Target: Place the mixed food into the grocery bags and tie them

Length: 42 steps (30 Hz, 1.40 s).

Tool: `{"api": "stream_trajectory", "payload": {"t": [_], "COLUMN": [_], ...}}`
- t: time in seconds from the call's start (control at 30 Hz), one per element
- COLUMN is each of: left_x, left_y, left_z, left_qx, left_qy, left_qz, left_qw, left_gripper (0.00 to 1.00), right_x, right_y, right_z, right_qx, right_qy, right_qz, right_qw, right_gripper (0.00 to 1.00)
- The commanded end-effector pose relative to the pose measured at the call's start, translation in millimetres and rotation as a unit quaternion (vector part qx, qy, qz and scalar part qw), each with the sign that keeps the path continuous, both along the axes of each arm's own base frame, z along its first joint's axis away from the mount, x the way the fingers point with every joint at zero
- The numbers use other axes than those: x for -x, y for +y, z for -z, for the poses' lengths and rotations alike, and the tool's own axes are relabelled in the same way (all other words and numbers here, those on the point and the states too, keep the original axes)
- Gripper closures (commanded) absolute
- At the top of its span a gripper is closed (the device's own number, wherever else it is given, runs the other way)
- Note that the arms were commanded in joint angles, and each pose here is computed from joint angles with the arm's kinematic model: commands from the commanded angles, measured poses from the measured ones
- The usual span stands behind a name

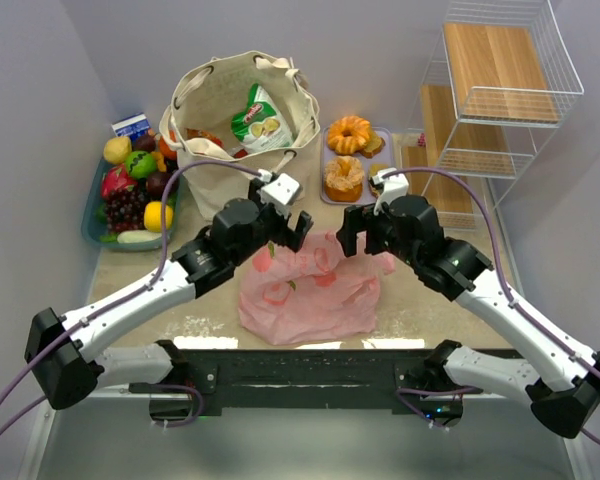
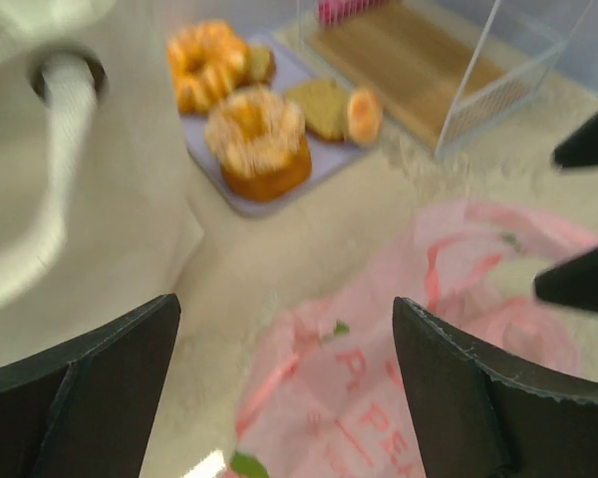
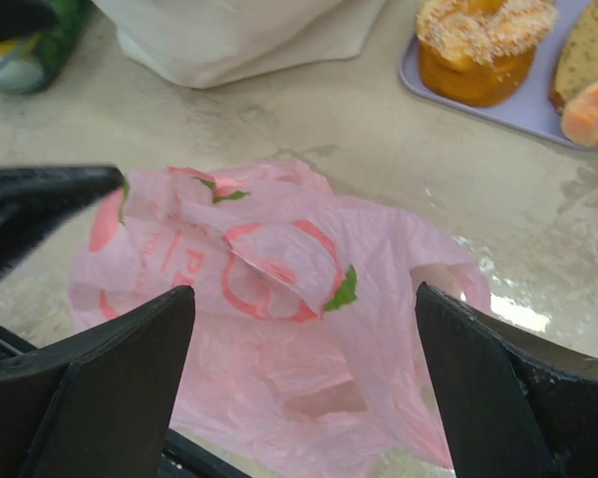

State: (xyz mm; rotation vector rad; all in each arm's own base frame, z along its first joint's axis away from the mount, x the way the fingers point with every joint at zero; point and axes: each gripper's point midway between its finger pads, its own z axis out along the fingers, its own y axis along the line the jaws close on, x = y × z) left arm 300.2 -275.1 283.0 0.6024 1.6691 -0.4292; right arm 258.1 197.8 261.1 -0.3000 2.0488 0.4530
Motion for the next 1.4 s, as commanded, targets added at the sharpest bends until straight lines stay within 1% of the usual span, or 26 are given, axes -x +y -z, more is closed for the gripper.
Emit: {"api": "stream_trajectory", "payload": {"t": [0.0, 0.07, 0.17, 0.23, 0.4, 0.53, 0.63, 0.7, 0.73, 0.77, 0.8, 0.87, 0.9, 0.97, 1.0, 1.07, 1.1, 1.13, 1.17, 1.2, 1.23, 1.27, 1.3, 1.33, 1.37], "left_x": [13, 24, 43, 55, 76, 89, 98, 96, 96, 95, 95, 93, 89, 77, 70, 52, 44, 33, 24, 16, 6, -5, -15, -25, -34], "left_y": [29, 39, 45, 50, 56, 54, 51, 55, 56, 56, 55, 52, 52, 46, 47, 43, 45, 41, 43, 44, 42, 47, 52, 53, 59], "left_z": [47, 65, 83, 91, 107, 132, 145, 151, 158, 161, 170, 177, 184, 177, 183, 172, 175, 163, 158, 159, 149, 146, 150, 142, 140], "left_qx": [0.003, 0.0, 0.017, 0.033, 0.044, 0.027, 0.014, 0.003, -0.005, -0.009, -0.02, -0.028, -0.043, -0.043, -0.058, -0.055, -0.071, -0.067, -0.069, -0.087, -0.087, -0.09, -0.108, -0.108, -0.111], "left_qy": [0.073, 0.092, 0.132, 0.156, 0.197, 0.237, 0.259, 0.265, 0.272, 0.276, 0.283, 0.285, 0.286, 0.274, 0.269, 0.248, 0.241, 0.227, 0.218, 0.207, 0.192, 0.184, 0.176, 0.167, 0.163], "left_qz": [-0.063, -0.067, -0.061, -0.062, -0.054, -0.035, -0.019, -0.031, -0.036, -0.038, -0.039, -0.036, -0.041, -0.045, -0.055, -0.067, -0.079, -0.082, -0.088, -0.092, -0.095, -0.106, -0.117, -0.125, -0.137], "left_qw": [0.995, 0.993, 0.989, 0.985, 0.978, 0.97, 0.966, 0.964, 0.962, 0.96, 0.958, 0.957, 0.956, 0.96, 0.96, 0.965, 0.965, 0.968, 0.969, 0.97, 0.973, 0.973, 0.971, 0.972, 0.971], "left_gripper": [0.07, 0.07, 0.07, 0.07, 0.04, 0.03, 0.03, 0.05, 0.07, 0.12, 0.24, 0.38, 0.49, 0.62, 0.75, 0.85, 0.91, 0.93, 0.94, 0.94, 0.94, 0.94, 0.94, 0.94, 0.94], "right_x": [-1, -5, -6, -7, -16, -22, -24, -25, -24, -23, -24, -22, -21, -20, -20, -16, -16, -15, -13, -11, -9, -6, -2, 0, 3], "right_y": [-20, -28, -28, -26, -19, -12, -9, -7, -5, -5, -5, -8, -9, -13, -14, -18, -18, -18, -20, -19, -18, -18, -13, -10, -7], "right_z": [18, 27, 44, 59, 70, 76, 81, 84, 85, 84, 82, 80, 80, 77, 76, 76, 73, 72, 72, 70, 68, 68, 66, 65, 61], "right_qx": [0.04, 0.058, 0.074, 0.082, 0.091, 0.1, 0.099, 0.095, 0.093, 0.091, 0.09, 0.091, 0.091, 0.095, 0.096, 0.105, 0.105, 0.105, 0.108, 0.105, 0.103, 0.103, 0.095, 0.09, 0.082], "right_qy": [0.007, 0.009, 0.02, 0.03, 0.033, 0.038, 0.044, 0.047, 0.051, 0.051, 0.051, 0.051, 0.051, 0.047, 0.048, 0.055, 0.056, 0.058, 0.064, 0.067, 0.069, 0.074, 0.079, 0.083, 0.083], "right_qz": [0.038, 0.056, 0.057, 0.054, 0.049, 0.043, 0.044, 0.043, 0.041, 0.041, 0.041, 0.045, 0.044, 0.05, 0.051, 0.054, 0.055, 0.054, 0.054, 0.049, 0.046, 0.039, 0.024, 0.014, 0.005], "right_qw": [0.998, 0.997, 0.995, 0.995, 0.994, 0.993, 0.993, 0.993, 0.994, 0.994, 0.994, 0.994, 0.994, 0.993, 0.993, 0.991, 0.991, 0.991, 0.991, 0.991, 0.991, 0.991, 0.992, 0.992, 0.993], "right_gripper": [0.06, 0.09, 0.11, 0.13, 0.21, 0.27, 0.29, 0.31, 0.32, 0.32, 0.32, 0.32, 0.32, 0.33, 0.36, 0.43, 0.46, 0.56, 0.63, 0.71, 0.83, 0.89, 0.93, 0.99, 1.0]}}
